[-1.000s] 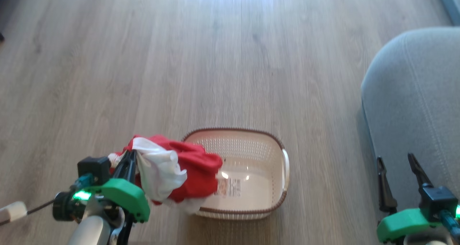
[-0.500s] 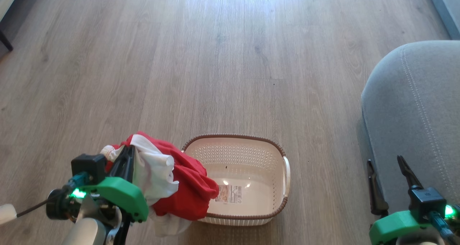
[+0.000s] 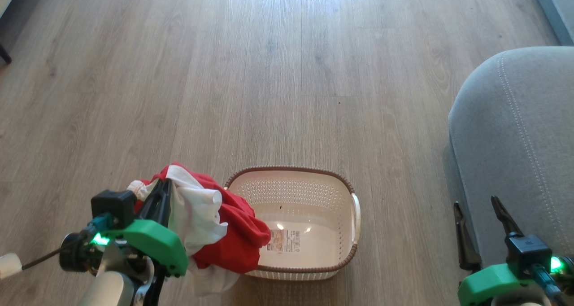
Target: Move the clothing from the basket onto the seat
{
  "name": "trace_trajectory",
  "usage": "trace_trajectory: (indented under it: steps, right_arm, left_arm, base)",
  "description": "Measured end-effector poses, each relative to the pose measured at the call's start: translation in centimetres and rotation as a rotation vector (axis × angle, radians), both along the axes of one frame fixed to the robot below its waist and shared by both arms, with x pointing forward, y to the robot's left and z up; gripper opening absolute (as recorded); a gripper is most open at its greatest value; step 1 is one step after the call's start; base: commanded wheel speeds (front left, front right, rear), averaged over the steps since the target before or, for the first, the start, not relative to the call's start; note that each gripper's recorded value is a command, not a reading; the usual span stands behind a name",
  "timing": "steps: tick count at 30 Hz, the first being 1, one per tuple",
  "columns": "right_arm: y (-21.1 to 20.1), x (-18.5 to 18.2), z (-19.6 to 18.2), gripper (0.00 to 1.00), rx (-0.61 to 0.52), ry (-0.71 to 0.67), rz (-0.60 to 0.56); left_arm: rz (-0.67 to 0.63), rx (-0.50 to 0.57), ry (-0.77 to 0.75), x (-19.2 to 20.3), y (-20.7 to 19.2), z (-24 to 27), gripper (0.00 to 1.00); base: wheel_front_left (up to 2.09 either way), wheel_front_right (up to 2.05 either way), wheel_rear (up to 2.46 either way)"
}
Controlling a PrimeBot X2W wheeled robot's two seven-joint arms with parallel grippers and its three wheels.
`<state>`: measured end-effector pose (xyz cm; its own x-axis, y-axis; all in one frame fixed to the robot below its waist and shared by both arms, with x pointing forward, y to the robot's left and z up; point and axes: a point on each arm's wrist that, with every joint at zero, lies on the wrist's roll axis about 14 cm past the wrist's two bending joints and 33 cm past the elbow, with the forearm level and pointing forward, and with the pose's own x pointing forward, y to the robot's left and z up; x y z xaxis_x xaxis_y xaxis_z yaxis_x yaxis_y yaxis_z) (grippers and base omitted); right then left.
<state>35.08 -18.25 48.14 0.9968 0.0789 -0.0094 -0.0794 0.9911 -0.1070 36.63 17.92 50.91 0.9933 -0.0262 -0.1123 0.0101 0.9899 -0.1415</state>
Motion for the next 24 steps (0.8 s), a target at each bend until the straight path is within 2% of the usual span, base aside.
trace_trajectory:
  steps: [5, 8, 13, 18, 21, 24]
  right_arm:
    - [0.5, 0.1, -0.2, 1.0, -0.008, 0.007, 0.024]
    - [2.3, 0.7, 0.0, 1.0, -0.016, 0.001, 0.092]
    - [8.8, 2.0, 1.6, 1.0, -0.012, -0.042, 0.333]
    - [15.2, 1.7, 3.8, 1.0, -0.067, -0.091, 0.623]
    - [17.4, 1.4, 4.7, 1.0, -0.106, -0.106, 0.747]
    - [18.3, 1.8, 5.9, 1.0, -0.141, -0.128, 0.816]
  left_arm:
    - [-0.015, 0.007, 0.004, -0.1, -0.3, -0.1, 0.0]
    - [-0.045, 0.008, -0.002, 0.0, -1.1, 0.2, 0.0]
    - [-0.136, 0.021, -0.044, 0.7, -3.5, 2.0, 0.0]
    - [-0.268, 0.038, -0.1, 1.0, -6.7, 4.1, 0.0]
    - [-0.352, 0.049, -0.134, 0.7, -8.5, 5.4, 0.0]
    - [-0.428, 0.07, -0.165, 0.4, -10.0, 6.3, 0.0]
  base:
    - [0.0, 0.0, 0.0]
    - [0.0, 0.0, 0.0]
    - [0.0, 0.0, 0.0]
    - [0.0, 0.0, 0.0]
    - [0.0, 0.0, 0.0]
    - [0.0, 0.0, 0.0]
